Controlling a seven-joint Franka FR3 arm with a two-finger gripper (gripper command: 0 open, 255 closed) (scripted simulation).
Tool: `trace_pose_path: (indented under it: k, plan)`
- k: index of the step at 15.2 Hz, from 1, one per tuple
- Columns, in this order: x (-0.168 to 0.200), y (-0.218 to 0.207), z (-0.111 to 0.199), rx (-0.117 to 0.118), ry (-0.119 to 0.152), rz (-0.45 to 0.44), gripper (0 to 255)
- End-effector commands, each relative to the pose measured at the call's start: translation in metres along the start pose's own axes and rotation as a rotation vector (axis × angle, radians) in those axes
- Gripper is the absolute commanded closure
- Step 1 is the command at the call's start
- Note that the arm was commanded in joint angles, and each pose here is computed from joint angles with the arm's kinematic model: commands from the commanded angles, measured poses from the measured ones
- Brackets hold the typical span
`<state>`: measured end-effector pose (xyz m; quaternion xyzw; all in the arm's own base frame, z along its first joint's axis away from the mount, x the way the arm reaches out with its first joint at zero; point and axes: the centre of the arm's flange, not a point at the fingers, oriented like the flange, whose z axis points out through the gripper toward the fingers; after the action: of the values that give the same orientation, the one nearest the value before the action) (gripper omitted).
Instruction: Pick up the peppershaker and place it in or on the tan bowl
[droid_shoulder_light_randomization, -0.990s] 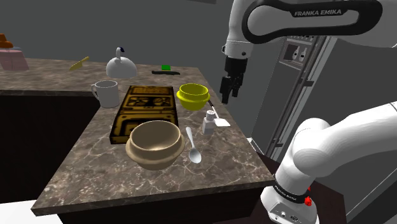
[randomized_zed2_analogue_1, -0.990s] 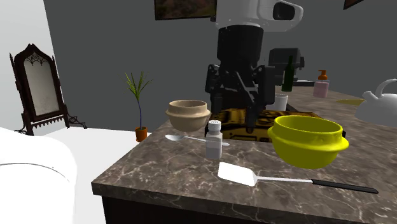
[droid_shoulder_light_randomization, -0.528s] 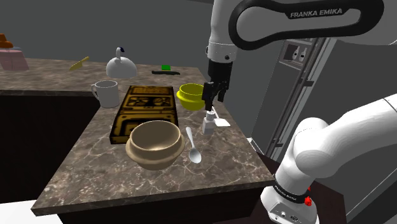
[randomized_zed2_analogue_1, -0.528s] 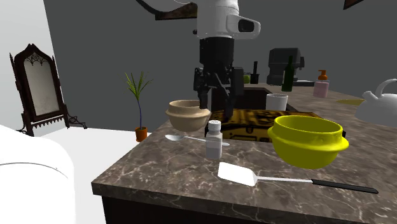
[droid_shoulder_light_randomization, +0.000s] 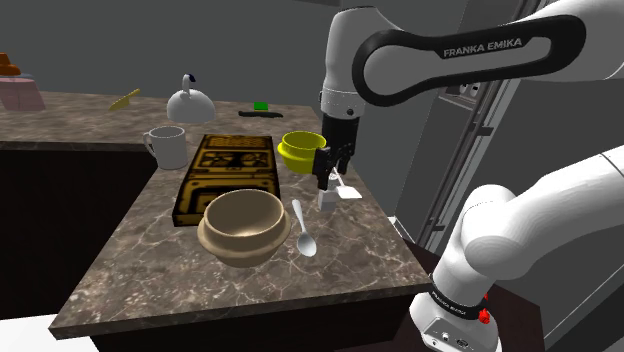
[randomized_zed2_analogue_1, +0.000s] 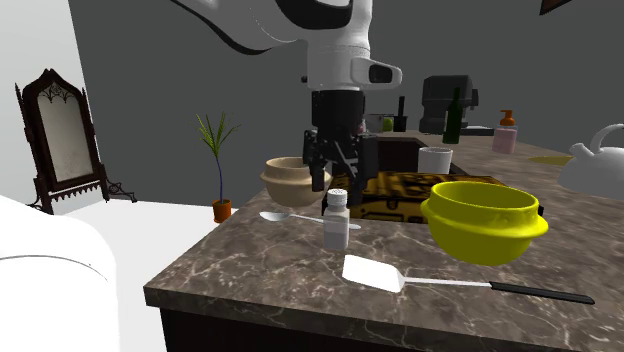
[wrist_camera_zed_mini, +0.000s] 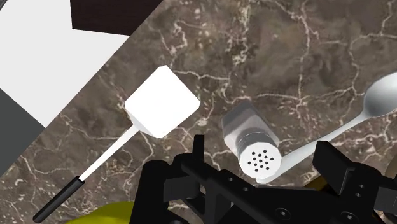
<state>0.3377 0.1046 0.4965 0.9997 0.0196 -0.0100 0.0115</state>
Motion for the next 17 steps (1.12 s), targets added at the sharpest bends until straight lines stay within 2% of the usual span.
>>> trace_pose_path:
  k: [1,7,8,17]
  plan:
    - [0.0005,0.0003,0.003,0.0,0.001,0.0,0]
    - [0.0005,0.0003,0.003,0.0,0.001,0.0,0]
    - [0.0005,0.0003,0.003,0.0,0.001,0.0,255]
    - [0.0005,0.0003,0.003,0.0,0.001,0.0,255]
